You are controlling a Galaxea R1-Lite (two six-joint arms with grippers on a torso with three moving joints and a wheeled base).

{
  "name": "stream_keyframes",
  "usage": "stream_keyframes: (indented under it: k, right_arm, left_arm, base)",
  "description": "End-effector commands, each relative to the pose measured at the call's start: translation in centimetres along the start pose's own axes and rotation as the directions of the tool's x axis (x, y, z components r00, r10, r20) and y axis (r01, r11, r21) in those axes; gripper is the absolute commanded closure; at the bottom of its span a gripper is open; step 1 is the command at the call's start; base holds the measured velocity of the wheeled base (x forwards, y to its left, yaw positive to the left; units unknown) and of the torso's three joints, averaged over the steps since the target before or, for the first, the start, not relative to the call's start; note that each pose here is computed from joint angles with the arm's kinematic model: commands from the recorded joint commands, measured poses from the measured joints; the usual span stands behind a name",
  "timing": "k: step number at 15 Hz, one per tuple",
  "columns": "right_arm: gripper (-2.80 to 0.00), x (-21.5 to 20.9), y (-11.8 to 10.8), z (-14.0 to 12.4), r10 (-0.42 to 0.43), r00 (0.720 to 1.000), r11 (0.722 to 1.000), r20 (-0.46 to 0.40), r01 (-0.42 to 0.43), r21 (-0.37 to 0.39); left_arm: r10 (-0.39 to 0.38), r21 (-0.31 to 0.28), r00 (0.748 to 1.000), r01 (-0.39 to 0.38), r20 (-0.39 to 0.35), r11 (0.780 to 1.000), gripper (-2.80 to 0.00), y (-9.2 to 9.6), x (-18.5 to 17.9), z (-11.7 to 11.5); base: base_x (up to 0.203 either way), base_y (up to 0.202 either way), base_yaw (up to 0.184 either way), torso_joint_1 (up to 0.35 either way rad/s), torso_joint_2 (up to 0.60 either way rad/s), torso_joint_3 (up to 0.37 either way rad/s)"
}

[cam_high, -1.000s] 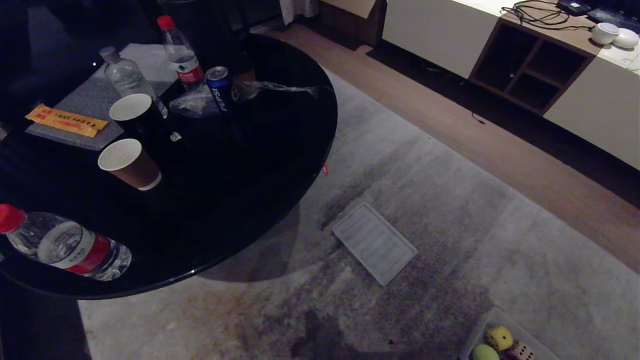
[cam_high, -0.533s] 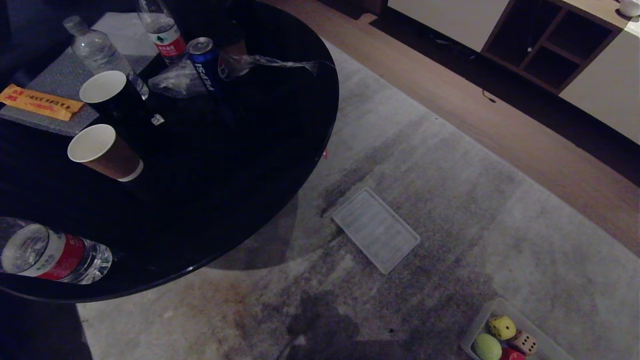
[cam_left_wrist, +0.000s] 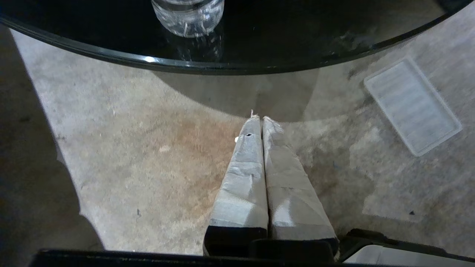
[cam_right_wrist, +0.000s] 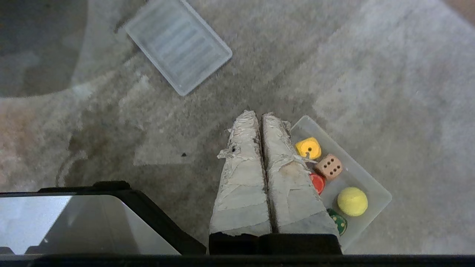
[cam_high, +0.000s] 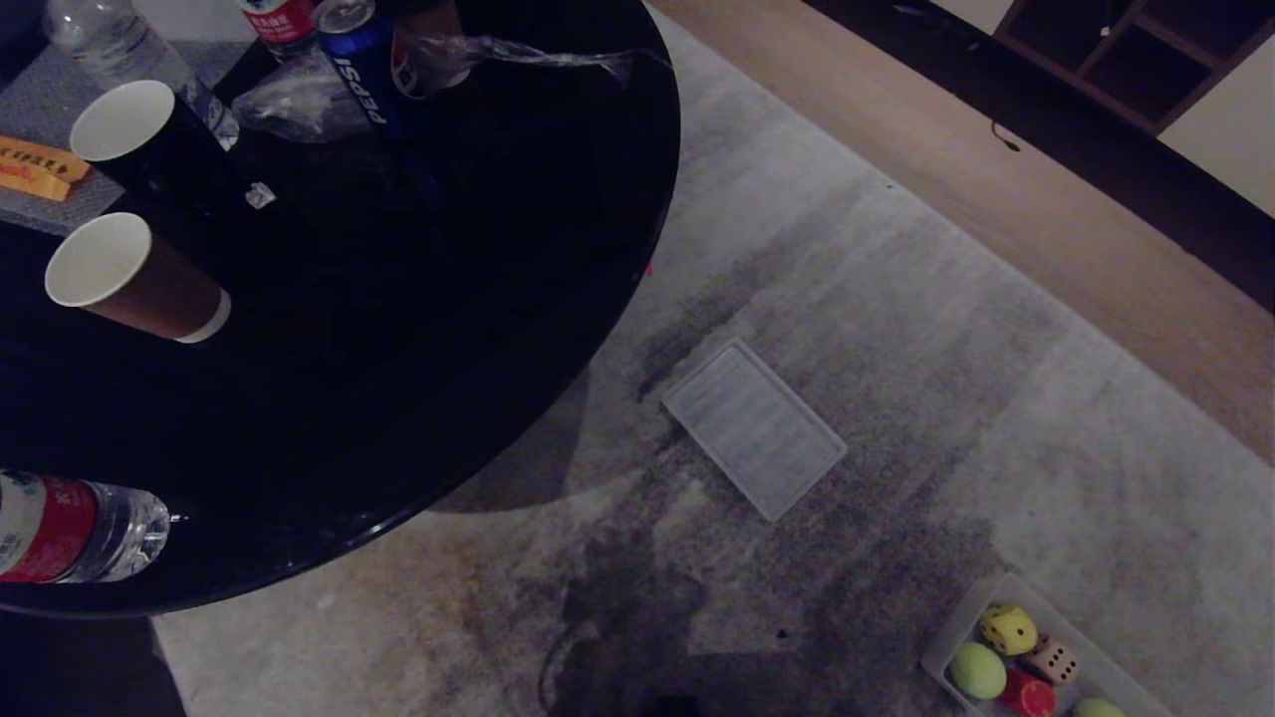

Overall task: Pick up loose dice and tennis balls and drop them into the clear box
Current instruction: Close the lid

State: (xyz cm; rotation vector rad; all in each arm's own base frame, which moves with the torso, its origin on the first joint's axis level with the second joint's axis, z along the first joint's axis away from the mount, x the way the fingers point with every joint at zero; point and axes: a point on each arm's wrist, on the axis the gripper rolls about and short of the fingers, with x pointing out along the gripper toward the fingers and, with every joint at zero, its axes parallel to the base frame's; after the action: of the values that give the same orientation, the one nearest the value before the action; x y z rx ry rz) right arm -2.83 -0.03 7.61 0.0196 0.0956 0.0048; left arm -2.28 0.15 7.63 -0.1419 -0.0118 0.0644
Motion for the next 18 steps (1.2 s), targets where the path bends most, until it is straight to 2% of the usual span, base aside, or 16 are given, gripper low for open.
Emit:
stream_keyframes:
  k: [1, 11, 18]
  right_arm:
    - [0.00, 0.01, 0.00, -0.01, 0.000, 1.000, 1.000, -0.003, 0.000, 0.000]
    - [0.00, 0.01, 0.00, -0.01, 0.000, 1.000, 1.000, -0.003, 0.000, 0.000]
    - [0.00, 0.01, 0.00, -0.01, 0.000, 1.000, 1.000, -0.003, 0.000, 0.000]
  left_arm:
    - [0.001, -0.001, 1.000, -0.001, -0.002, 1.000, 0.00, 0.01, 0.02, -0.04]
    - [0.001, -0.001, 1.000, -0.001, -0.002, 1.000, 0.00, 0.01, 0.02, -0.04]
    - [0.001, -0.001, 1.000, -0.001, -0.002, 1.000, 0.00, 0.01, 0.02, -0.04]
  base:
    - [0.000, 0.000, 0.000, -0.001, 0.01, -0.201]
    - [0.000, 0.000, 0.000, 0.005, 0.00, -0.199]
    - [-0.020, 0.000, 0.000, 0.001, 0.00, -0.030]
